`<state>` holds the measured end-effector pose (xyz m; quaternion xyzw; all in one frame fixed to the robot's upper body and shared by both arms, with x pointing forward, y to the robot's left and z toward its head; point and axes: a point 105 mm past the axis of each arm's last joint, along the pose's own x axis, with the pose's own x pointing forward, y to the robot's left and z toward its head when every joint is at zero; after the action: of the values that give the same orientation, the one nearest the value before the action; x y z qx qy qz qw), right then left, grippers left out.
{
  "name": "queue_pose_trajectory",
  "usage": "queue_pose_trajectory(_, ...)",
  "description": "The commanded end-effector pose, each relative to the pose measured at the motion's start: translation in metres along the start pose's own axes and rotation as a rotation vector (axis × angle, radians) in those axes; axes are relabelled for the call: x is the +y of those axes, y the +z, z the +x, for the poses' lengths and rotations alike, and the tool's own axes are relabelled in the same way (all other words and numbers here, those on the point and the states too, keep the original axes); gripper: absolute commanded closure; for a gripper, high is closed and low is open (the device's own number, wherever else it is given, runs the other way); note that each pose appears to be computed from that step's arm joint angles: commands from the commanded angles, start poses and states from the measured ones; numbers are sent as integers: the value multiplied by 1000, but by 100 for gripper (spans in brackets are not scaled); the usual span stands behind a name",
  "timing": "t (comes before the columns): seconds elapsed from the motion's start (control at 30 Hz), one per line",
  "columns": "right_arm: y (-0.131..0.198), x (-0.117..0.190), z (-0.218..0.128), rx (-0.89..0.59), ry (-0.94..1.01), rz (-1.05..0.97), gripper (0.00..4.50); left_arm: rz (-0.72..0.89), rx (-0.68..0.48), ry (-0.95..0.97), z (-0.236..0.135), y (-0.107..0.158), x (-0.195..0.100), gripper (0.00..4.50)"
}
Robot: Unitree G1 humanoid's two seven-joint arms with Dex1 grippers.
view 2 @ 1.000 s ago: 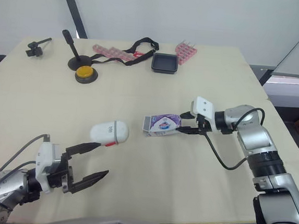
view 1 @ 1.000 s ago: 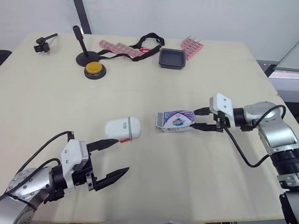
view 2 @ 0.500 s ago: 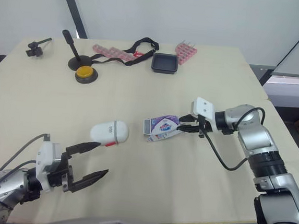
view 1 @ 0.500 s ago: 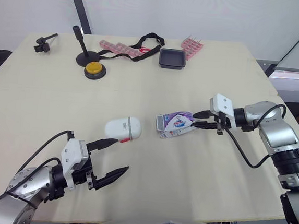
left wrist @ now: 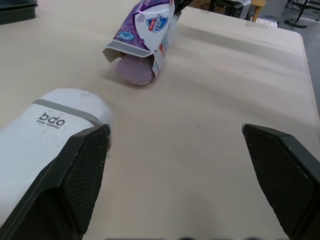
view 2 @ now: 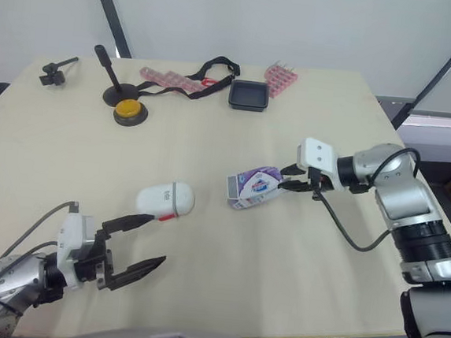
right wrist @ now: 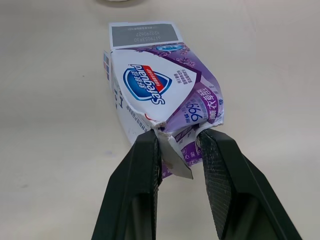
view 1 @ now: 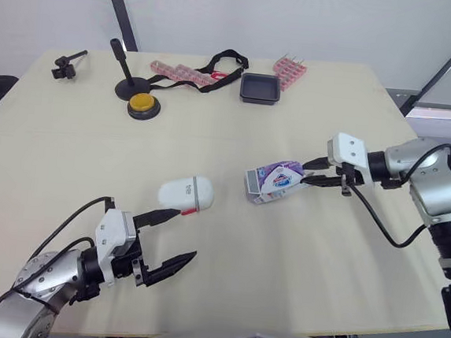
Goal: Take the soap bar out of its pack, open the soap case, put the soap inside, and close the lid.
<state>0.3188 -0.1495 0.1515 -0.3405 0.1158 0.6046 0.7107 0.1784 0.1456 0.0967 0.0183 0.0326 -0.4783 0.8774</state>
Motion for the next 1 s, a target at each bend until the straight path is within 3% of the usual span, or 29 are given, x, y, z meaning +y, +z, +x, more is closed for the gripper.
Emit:
queue_pose_trajectory(0.03,16,-7,-10,10,-12,-75,332,16,-16,-8,1,6,0,0)
queue_pose_trajectory(0.27,10,-11,-26,55,-16,-114,332,24,-13,-32,3,7,0,0)
queue_pose_trajectory(0.53,-22,-5,-108,83,-208,74,332,33,-3,-50,2,9,4,0)
queue_pose_trajectory(0.73,-43,-8,-148,-53,-625,249,332,38,-3,-59,2,11,7,0)
queue_pose_trajectory(0.9,-94,6,-170,-92,-1117,416,332,37,-2,-54,2,12,10,0)
queue_pose_trajectory(1.0,-122,21,-170,-77,-1298,557,332,36,-4,-52,2,13,11,0)
